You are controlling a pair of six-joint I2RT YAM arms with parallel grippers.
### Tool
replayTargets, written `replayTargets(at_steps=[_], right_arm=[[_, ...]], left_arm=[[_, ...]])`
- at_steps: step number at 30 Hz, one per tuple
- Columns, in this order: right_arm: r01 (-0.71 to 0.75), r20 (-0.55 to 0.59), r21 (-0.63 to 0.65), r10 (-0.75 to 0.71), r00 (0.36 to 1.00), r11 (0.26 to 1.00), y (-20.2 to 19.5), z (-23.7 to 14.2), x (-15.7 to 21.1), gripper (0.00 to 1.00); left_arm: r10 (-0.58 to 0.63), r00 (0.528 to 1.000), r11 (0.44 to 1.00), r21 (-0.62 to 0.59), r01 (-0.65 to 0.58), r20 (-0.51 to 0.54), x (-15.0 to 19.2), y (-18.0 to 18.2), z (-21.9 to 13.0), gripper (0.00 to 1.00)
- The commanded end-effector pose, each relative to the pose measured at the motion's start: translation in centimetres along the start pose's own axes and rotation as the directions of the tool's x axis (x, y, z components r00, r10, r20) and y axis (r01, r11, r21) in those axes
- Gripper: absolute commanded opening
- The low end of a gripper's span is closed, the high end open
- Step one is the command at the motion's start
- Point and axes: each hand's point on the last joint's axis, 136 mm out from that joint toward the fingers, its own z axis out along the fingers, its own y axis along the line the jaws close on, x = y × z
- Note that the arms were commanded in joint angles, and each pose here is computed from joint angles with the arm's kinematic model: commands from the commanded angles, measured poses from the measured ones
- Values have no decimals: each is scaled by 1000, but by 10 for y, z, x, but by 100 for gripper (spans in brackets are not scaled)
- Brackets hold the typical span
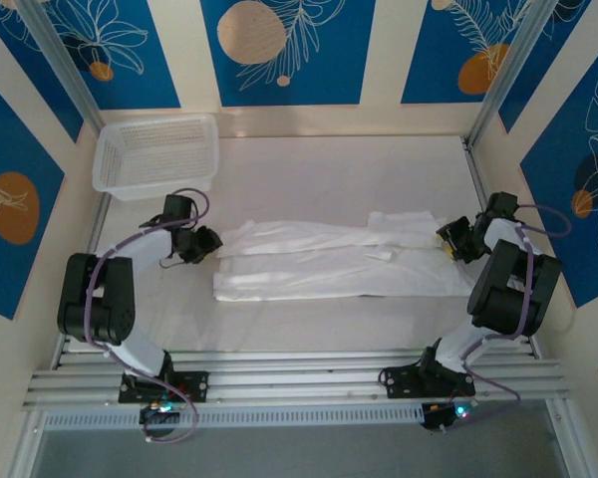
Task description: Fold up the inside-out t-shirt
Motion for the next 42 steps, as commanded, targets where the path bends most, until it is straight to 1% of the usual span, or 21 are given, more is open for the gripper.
replayTargets(at_steps=[1, 3, 7, 9, 12, 16, 19, 22, 27, 30, 32, 34, 37, 42], right_arm=[[130, 122, -28, -126, 985, 991, 40, -34, -20, 45], [207, 130, 2, -206, 970, 978, 54, -31, -25, 48], [305, 57, 68, -309, 949, 950, 78, -7, -33, 50], [342, 39, 124, -349, 936, 931, 81, 9, -41, 51], [392, 3, 222, -403, 915, 893, 81, 28, -57, 52], [455, -62, 270, -456, 888, 849, 78, 53, -70, 54], [472, -119, 233, -457, 882, 850, 81, 69, -67, 54], [460, -162, 255, -432, 887, 850, 76, 74, -64, 52], [449, -193, 278, -408, 892, 849, 68, 79, -57, 47], [447, -189, 277, -408, 893, 850, 67, 80, -56, 44], [444, -194, 275, -404, 894, 853, 68, 80, -54, 40], [443, -202, 267, -399, 894, 856, 68, 81, -52, 39], [436, -207, 259, -391, 897, 862, 67, 83, -52, 34], [428, -237, 255, -374, 897, 867, 66, 87, -52, 33]], left_arm=[[65, 992, 995, 68, -72, 107, -22, -29, -29, 35], [114, 985, 987, 102, -127, 126, -20, -45, -40, 37], [225, 962, 957, 153, -248, 152, -2, -81, -58, 39], [262, 951, 944, 161, -287, 162, 7, -89, -63, 40], [312, 935, 927, 162, -338, 166, 17, -95, -64, 42], [335, 934, 925, 146, -351, 125, 26, -89, -56, 43], [333, 936, 926, 148, -348, 113, 28, -88, -51, 43], [325, 940, 931, 140, -338, 107, 27, -88, -48, 44], [311, 944, 937, 130, -324, 112, 24, -87, -48, 45], [313, 943, 938, 121, -326, 116, 25, -85, -50, 45], [316, 941, 938, 107, -329, 119, 25, -82, -51, 46], [321, 940, 939, 91, -332, 119, 25, -78, -51, 46], [322, 940, 939, 91, -332, 115, 26, -77, -51, 46], [317, 941, 940, 90, -328, 120, 27, -75, -52, 46]])
